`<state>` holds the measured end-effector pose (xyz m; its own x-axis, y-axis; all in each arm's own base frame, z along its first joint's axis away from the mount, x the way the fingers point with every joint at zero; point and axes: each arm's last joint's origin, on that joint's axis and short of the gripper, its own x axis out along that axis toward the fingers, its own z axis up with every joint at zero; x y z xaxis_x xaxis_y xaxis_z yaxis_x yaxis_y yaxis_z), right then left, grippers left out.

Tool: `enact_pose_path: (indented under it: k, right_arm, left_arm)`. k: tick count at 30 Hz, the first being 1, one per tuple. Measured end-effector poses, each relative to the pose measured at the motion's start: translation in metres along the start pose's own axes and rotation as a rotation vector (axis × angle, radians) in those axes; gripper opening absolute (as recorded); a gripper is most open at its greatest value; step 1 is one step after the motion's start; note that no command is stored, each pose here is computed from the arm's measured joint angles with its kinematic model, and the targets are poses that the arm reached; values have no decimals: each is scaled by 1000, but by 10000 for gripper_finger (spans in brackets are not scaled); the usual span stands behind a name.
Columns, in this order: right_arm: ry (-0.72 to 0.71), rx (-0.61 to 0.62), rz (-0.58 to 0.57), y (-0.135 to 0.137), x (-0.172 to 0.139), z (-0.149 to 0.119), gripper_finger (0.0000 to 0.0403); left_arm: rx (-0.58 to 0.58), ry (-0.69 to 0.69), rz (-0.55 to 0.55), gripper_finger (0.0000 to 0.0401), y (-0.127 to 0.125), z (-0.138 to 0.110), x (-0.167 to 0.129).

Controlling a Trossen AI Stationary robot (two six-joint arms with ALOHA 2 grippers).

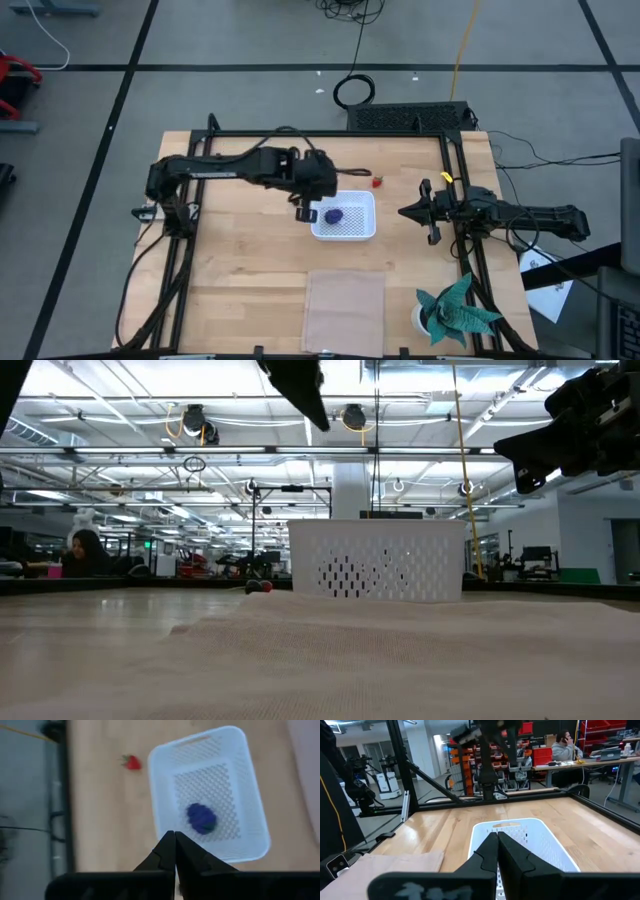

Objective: Pick and placing Produce into tupperware
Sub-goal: Put the red strawberry into the white basket

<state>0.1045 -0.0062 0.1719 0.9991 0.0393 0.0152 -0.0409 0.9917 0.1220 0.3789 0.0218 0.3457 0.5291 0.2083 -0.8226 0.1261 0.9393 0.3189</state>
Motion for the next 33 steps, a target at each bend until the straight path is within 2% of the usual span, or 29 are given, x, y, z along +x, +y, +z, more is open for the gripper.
enact_pose_path:
  k: [3, 9, 19, 23, 26, 30, 33]
  right_arm:
    - [2, 3, 0, 0, 0, 0, 0]
    - [6, 3, -1, 0, 1, -1, 0]
    - [12, 4, -2, 0, 1, -1, 0]
    - [14, 15, -2, 0, 1, -1, 0]
    - [13, 15, -2, 0, 1, -1, 0]
    - [15, 16, -2, 0, 1, -1, 0]
    - [20, 23, -3, 0, 1, -2, 0]
  left_arm:
    - [-3, -6, 41, 3, -3, -3, -22]
    - [-49, -107, 85, 2, 7, -15, -73]
    - [-104, -170, 159, 1, 20, -36, -122]
    - [-178, -187, 191, 1, 24, -47, -139]
    - [-221, -242, 165, 2, 26, -51, -151]
    - [-209, -296, 122, 1, 21, -57, -164]
    - [-226, -320, 119, 2, 16, -70, -171]
